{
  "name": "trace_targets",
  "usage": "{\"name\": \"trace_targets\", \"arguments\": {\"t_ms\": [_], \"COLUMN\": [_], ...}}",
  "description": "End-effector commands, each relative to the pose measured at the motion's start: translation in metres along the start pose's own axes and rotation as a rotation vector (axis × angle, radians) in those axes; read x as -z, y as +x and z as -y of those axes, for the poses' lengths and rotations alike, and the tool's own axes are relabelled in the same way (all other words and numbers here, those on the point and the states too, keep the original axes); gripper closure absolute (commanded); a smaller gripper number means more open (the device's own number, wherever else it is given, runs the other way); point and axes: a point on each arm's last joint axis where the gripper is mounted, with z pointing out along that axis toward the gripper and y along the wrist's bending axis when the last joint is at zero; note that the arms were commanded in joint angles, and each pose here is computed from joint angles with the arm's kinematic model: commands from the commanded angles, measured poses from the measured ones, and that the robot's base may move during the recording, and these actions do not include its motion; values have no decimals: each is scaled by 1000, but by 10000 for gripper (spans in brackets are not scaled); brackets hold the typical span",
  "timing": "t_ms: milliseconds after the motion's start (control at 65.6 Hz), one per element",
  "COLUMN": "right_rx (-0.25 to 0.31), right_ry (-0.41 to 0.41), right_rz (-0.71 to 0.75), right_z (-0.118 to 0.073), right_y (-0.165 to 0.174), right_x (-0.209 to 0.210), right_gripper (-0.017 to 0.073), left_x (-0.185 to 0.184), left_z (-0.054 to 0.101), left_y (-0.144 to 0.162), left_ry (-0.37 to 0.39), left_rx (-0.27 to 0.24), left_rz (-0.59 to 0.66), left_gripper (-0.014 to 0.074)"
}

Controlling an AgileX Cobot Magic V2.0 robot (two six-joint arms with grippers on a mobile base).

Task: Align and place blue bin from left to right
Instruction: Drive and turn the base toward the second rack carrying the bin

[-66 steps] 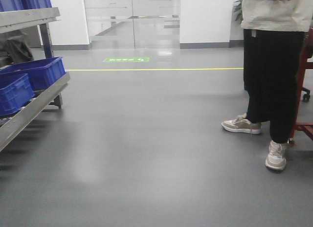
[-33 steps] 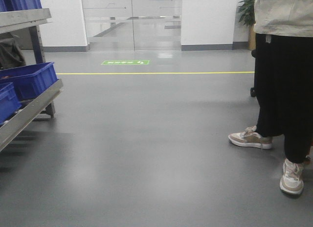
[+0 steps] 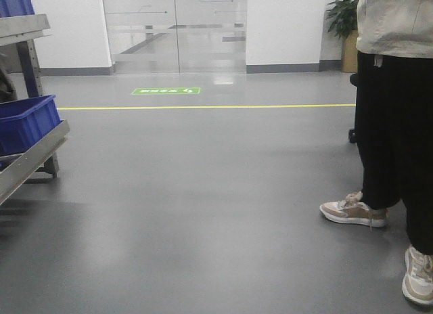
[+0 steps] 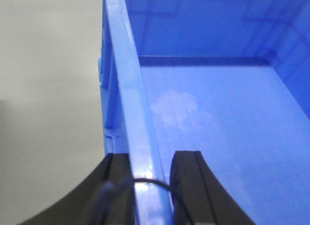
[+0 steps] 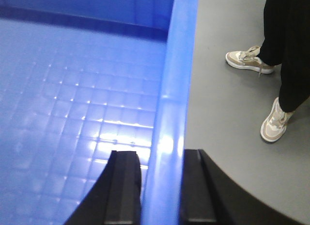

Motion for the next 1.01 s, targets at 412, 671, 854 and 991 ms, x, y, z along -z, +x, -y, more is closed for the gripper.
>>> {"name": "trace_targets", "arguments": {"t_ms": [412, 671, 854, 991], "right_rx": [29, 29, 29, 29], "right_ry": [-23, -23, -23, -23], "right_rz": [141, 141, 141, 141], "right_z": [-2, -2, -2, -2], "right_y": [-12, -12, -12, -12], "right_x": [13, 13, 13, 13], "right_gripper": [712, 712, 712, 712], "left_x": [18, 18, 18, 18], "left_z": [5, 5, 5, 5], "left_y": [-13, -13, -13, -13], "left_ry": [60, 60, 60, 60], "left_rx": [-6, -6, -6, -6], "left_rz": [127, 127, 127, 127], "left_gripper": [704, 704, 704, 704]}}
